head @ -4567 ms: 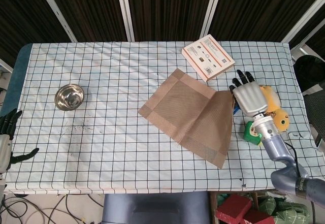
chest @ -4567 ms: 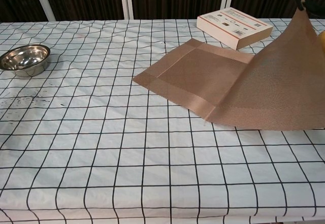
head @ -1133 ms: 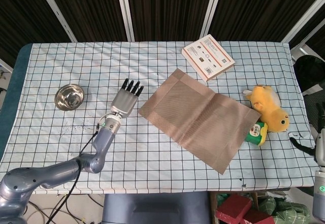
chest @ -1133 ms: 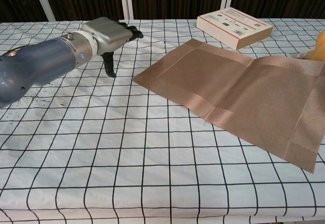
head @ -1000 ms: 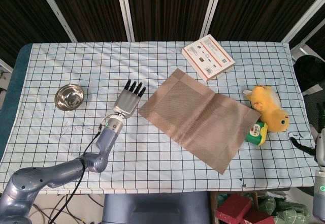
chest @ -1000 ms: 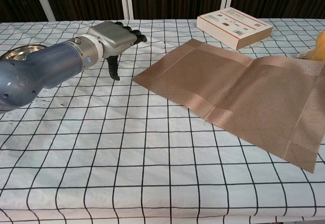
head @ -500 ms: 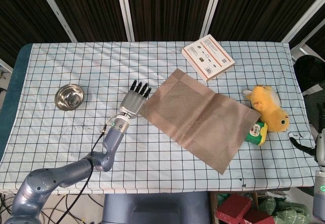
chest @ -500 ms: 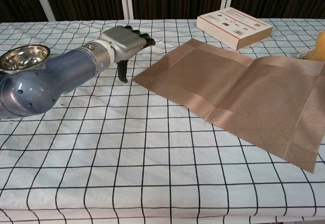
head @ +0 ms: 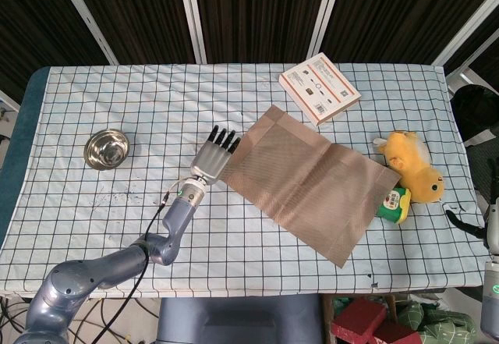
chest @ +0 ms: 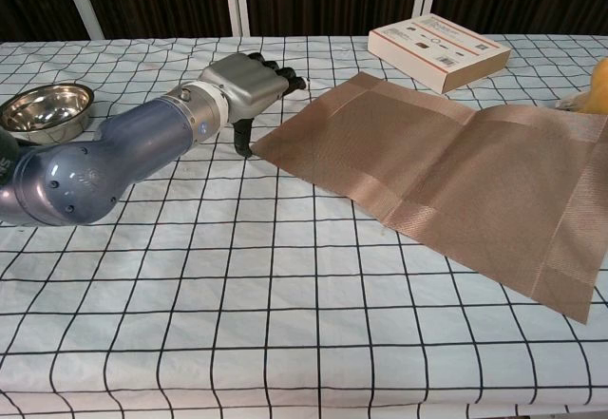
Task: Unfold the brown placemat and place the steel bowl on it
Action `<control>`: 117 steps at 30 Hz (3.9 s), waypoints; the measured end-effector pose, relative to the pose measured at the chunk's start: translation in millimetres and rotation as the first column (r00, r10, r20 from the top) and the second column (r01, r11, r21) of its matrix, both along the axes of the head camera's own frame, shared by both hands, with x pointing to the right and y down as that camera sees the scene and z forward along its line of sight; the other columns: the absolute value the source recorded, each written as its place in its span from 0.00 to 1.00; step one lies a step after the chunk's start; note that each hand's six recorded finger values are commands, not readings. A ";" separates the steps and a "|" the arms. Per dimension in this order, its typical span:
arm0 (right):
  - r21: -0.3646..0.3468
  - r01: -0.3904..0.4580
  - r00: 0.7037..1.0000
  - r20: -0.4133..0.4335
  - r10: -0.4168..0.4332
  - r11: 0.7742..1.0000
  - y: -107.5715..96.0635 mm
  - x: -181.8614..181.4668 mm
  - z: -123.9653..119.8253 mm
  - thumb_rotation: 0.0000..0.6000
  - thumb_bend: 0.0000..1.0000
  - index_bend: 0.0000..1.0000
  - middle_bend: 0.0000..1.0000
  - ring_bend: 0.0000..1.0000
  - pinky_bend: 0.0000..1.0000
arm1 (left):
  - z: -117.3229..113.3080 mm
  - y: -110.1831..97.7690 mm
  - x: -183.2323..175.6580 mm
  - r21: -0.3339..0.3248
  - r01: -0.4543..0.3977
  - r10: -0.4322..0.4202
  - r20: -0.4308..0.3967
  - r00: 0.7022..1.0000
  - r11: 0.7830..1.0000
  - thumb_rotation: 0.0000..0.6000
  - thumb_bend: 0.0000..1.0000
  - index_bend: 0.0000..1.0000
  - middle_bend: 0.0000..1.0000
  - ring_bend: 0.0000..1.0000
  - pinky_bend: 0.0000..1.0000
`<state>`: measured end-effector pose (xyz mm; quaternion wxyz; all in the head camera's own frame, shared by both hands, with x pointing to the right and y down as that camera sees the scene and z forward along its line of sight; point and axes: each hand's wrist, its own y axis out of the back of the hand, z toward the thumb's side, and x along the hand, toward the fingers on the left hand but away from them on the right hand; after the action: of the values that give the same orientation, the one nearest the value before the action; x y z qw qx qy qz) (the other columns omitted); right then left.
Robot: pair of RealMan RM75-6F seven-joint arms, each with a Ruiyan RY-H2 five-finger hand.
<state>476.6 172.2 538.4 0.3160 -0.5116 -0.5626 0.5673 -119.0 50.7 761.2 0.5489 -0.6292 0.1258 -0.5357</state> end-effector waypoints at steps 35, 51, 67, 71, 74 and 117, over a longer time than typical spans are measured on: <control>-0.009 -0.017 0.999 0.029 0.017 1.000 -0.5 -0.1 2.6 1.00 0.08 0.00 0.00 0.00 0.16 | 0.2 8.7 3.2 -0.009 -0.031 0.031 -0.026 0.999 0.999 1.00 0.23 0.09 0.07 0.00 0.00; -0.010 -0.022 0.998 0.054 0.023 1.000 0.0 -1.2 2.7 1.00 0.08 0.00 0.00 0.00 0.16 | -3.7 8.5 9.9 0.041 -0.073 0.076 -0.075 0.994 0.997 1.00 0.29 0.10 0.08 0.00 0.00; -0.001 -0.024 0.998 0.067 0.024 1.000 -0.4 -1.6 2.2 1.00 0.10 0.00 0.00 0.00 0.16 | 7.8 9.5 -1.6 0.040 -0.058 0.059 -0.033 0.998 0.998 1.00 0.29 0.22 0.09 0.00 0.00; -0.004 -0.023 0.997 0.069 0.023 1.000 -0.2 -1.9 2.8 1.00 0.10 0.00 0.00 0.00 0.16 | 8.2 8.0 -1.3 0.057 -0.049 0.051 -0.031 0.998 0.997 1.00 0.30 0.22 0.09 0.00 0.00; -0.004 -0.023 0.997 0.069 0.023 1.000 -0.2 -2.1 2.9 1.00 0.10 0.00 0.00 0.00 0.16 | 7.8 7.7 0.3 0.067 -0.046 0.049 -0.038 0.998 0.997 1.00 0.32 0.23 0.09 0.00 0.00; -0.008 -0.021 0.997 0.077 0.021 1.000 0.3 -2.0 2.6 1.00 0.10 0.00 0.00 0.00 0.16 | -0.3 1.0 -3.2 0.107 -0.035 0.045 -0.093 0.995 0.994 1.00 0.47 0.59 0.17 0.00 0.03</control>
<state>474.6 172.6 541.0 0.2863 -0.5282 -0.5778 0.5524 -122.2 51.7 760.9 0.5853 -0.6266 0.1676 -0.4866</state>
